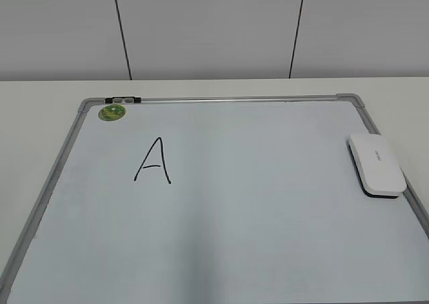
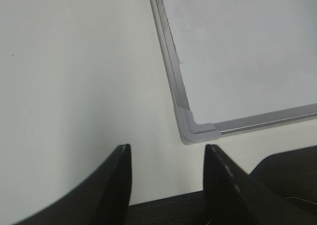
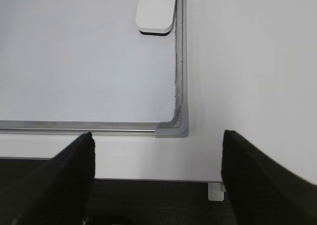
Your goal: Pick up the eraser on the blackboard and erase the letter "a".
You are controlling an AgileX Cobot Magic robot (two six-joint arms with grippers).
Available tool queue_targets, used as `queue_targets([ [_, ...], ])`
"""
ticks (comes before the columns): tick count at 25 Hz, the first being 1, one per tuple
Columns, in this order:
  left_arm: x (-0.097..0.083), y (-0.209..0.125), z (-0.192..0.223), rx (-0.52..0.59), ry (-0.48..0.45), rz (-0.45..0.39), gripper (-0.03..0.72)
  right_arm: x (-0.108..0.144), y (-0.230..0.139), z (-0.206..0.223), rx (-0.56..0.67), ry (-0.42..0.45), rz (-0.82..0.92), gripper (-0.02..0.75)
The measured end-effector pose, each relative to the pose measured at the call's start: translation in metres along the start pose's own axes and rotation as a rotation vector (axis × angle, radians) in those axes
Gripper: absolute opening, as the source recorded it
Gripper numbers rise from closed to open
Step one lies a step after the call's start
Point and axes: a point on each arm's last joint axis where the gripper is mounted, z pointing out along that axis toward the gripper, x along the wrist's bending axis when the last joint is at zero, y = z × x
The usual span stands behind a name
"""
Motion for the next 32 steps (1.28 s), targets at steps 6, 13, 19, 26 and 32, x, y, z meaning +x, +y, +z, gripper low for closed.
queue_targets([
  [6, 0.000, 0.001, 0.000, -0.017, -0.002, 0.001, 0.279, -0.001, -0.017, 0.013, 0.005, -0.013, -0.006, 0.588],
  [13, 0.000, 0.001, 0.000, -0.018, -0.002, -0.001, 0.241, -0.001, -0.015, 0.022, -0.044, -0.008, -0.009, 0.588],
  [19, -0.005, 0.000, 0.000, -0.014, -0.053, -0.042, 0.237, -0.001, -0.015, 0.022, -0.051, -0.008, -0.011, 0.588],
  [26, -0.005, 0.000, 0.000, -0.013, -0.059, -0.046, 0.235, -0.001, -0.014, 0.022, -0.054, -0.008, -0.013, 0.588],
  [32, -0.005, -0.002, -0.003, -0.041, -0.061, -0.049, 0.235, -0.001, -0.015, 0.020, -0.065, -0.007, -0.012, 0.587],
])
